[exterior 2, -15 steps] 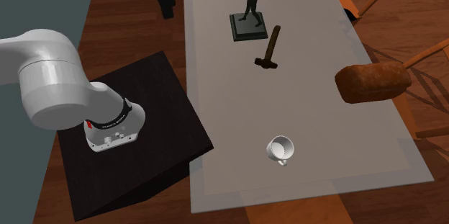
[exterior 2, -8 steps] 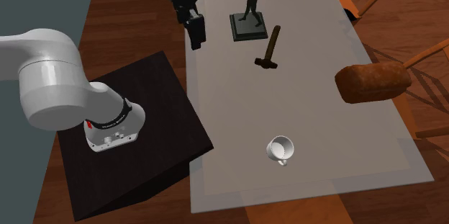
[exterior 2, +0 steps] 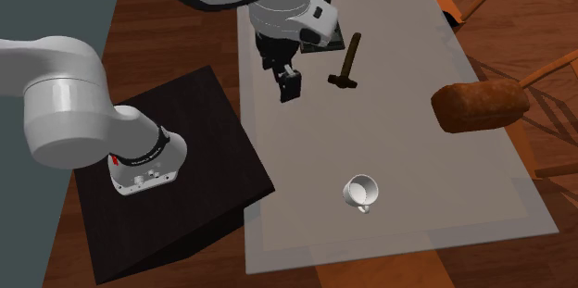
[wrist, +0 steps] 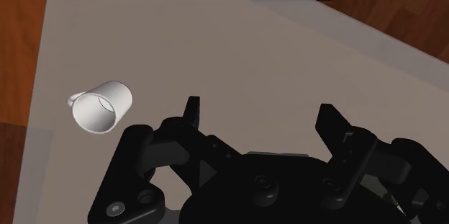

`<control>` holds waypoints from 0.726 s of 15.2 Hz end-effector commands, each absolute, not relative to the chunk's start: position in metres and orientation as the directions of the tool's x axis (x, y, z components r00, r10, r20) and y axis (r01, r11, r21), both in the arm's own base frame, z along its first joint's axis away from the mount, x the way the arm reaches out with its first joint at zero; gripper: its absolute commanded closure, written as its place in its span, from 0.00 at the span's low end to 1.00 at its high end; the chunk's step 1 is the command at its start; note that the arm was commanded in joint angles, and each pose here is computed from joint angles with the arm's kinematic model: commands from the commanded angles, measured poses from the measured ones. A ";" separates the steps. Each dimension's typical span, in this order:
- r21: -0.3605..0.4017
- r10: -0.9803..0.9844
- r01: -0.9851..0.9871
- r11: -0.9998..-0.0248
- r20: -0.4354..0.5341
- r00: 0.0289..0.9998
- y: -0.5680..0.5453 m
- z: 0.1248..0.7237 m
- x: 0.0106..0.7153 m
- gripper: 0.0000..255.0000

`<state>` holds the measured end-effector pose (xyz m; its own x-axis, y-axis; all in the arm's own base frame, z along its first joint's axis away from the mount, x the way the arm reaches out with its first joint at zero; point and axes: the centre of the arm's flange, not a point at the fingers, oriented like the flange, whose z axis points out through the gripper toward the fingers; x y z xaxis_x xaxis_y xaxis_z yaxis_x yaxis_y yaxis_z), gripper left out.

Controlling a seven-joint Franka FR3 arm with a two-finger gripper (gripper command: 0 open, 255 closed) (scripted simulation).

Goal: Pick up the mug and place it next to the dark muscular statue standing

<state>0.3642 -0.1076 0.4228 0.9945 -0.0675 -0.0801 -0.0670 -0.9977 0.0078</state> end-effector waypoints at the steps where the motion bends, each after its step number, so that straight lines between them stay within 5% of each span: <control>1: 0.011 -0.068 -0.067 -0.998 -0.076 0.995 -0.125 0.403 0.371 0.00; 11: 0.023 -0.074 -0.072 -0.997 -0.065 0.995 -0.206 0.311 0.413 0.00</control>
<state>0.4090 -0.1945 0.3215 0.9951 -0.0736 -0.0668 -0.0724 -0.9972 0.0203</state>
